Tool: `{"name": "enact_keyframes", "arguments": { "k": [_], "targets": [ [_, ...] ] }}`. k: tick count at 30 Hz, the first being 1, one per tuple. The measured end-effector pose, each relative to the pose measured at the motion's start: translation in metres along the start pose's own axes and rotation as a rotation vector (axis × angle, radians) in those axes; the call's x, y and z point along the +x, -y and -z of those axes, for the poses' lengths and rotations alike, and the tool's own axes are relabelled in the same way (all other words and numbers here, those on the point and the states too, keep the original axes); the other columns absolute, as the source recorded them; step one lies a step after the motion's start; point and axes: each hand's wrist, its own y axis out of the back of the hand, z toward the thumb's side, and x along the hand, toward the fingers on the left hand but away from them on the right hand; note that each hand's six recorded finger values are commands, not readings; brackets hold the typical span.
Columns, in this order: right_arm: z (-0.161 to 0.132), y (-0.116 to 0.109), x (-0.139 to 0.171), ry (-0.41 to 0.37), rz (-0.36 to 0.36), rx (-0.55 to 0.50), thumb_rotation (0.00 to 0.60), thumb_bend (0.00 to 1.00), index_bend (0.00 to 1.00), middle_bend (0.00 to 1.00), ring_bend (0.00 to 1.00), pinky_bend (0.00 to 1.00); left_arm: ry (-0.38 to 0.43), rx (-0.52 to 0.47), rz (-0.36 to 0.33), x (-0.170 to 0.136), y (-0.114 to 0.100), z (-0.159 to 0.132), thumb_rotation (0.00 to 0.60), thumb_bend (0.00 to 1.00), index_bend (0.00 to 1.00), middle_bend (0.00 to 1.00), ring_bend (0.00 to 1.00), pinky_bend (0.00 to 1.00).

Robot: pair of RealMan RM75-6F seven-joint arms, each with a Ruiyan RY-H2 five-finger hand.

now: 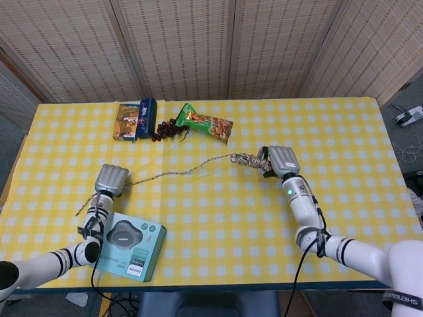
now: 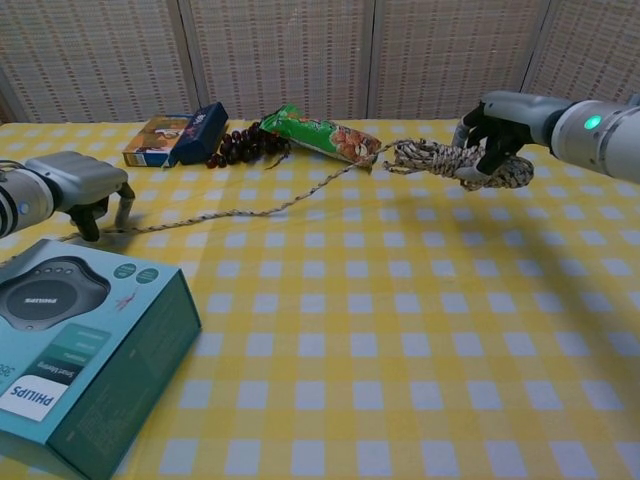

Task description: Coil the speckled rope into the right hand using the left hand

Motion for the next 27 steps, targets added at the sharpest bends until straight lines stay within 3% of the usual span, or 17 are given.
{"name": "enact_keyframes", "arguments": {
  "k": [27],
  "targets": [
    [0.014,-0.004,-0.001,0.031,0.012,-0.021,0.600,0.52,0.75,0.67,0.57,0.60,-0.006,-0.015,0.008,0.003,-0.002,-0.001,0.600,0.37,0.67,0.87,0.83,0.94]
  ]
}}
